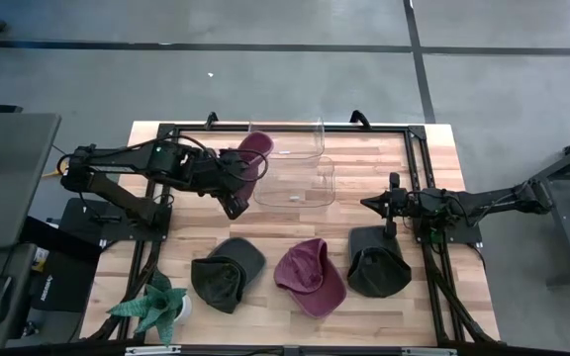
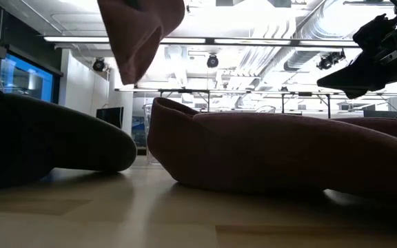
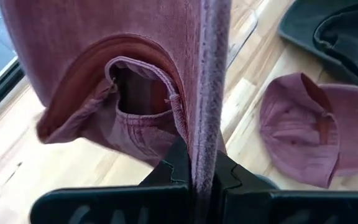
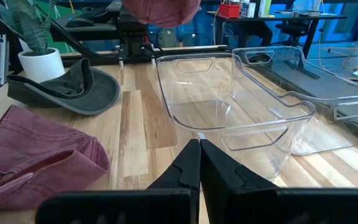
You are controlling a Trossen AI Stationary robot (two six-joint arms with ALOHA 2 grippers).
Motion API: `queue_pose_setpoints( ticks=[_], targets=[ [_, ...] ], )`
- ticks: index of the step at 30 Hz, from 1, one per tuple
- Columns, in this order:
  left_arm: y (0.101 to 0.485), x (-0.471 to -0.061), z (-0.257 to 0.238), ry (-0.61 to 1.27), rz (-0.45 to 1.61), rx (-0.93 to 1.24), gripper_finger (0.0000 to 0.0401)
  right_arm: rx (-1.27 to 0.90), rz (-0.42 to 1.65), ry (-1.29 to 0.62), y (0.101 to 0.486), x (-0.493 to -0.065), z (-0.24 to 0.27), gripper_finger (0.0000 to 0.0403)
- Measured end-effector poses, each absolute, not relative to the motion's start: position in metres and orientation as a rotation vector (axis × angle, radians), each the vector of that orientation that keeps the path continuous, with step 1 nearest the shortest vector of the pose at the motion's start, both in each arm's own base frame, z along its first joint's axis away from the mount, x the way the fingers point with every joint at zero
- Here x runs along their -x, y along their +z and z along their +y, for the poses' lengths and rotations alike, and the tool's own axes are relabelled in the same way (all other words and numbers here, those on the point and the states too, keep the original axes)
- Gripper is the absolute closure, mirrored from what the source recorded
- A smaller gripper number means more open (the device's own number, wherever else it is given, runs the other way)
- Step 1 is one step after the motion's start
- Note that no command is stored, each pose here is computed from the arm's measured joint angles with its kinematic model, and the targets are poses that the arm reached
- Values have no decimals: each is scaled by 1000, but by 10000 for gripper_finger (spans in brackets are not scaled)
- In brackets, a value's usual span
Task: Pick & Place hat
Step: Put the dark red cap into the top transparent bin
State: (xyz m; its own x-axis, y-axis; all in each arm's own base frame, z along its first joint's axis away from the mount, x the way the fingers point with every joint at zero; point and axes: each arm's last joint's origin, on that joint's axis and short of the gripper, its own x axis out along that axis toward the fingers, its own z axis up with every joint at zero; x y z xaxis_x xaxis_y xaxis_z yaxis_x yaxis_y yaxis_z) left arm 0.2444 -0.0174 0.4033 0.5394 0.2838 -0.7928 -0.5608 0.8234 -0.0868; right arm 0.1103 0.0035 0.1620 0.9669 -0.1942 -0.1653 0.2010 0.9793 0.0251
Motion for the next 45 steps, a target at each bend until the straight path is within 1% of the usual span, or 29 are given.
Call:
queue_pose_setpoints(
  ticks=[4, 10, 15, 21, 23, 28, 31, 33, 36, 38, 41, 45],
  targets=[
    [405, -247, -17, 520, 832, 346, 401, -42, 163, -200, 162, -110, 3, 402],
    [406, -247, -13, 584, 806, 203, 401, -42, 163, -200, 162, -110, 3, 402],
    [397, -257, -2, 625, 870, 68, 401, -42, 163, -200, 162, -110, 3, 402],
    [394, -267, 10, 577, 908, -83, 401, -42, 163, -200, 162, -110, 3, 402],
    [392, -277, 15, 558, 909, -154, 401, -42, 163, -200, 162, -110, 3, 402],
    [381, -294, 28, 592, 964, -315, 401, -42, 163, -200, 162, -110, 3, 402],
    [372, -296, 35, 603, 1032, -340, 401, -42, 163, -200, 162, -110, 3, 402],
    [369, -308, 40, 635, 1002, -344, 401, -42, 163, -200, 162, -110, 3, 402],
    [359, -312, 46, 654, 1043, -358, 401, -42, 164, -201, 162, -110, 3, 402],
    [359, -322, 49, 666, 999, -349, 401, -42, 164, -200, 162, -110, 3, 402],
    [353, -321, 54, 665, 1046, -365, 401, -42, 164, -200, 162, -110, 3, 402],
    [348, -333, 59, 673, 1025, -374, 401, -42, 164, -200, 162, -110, 3, 402]
  ],
)
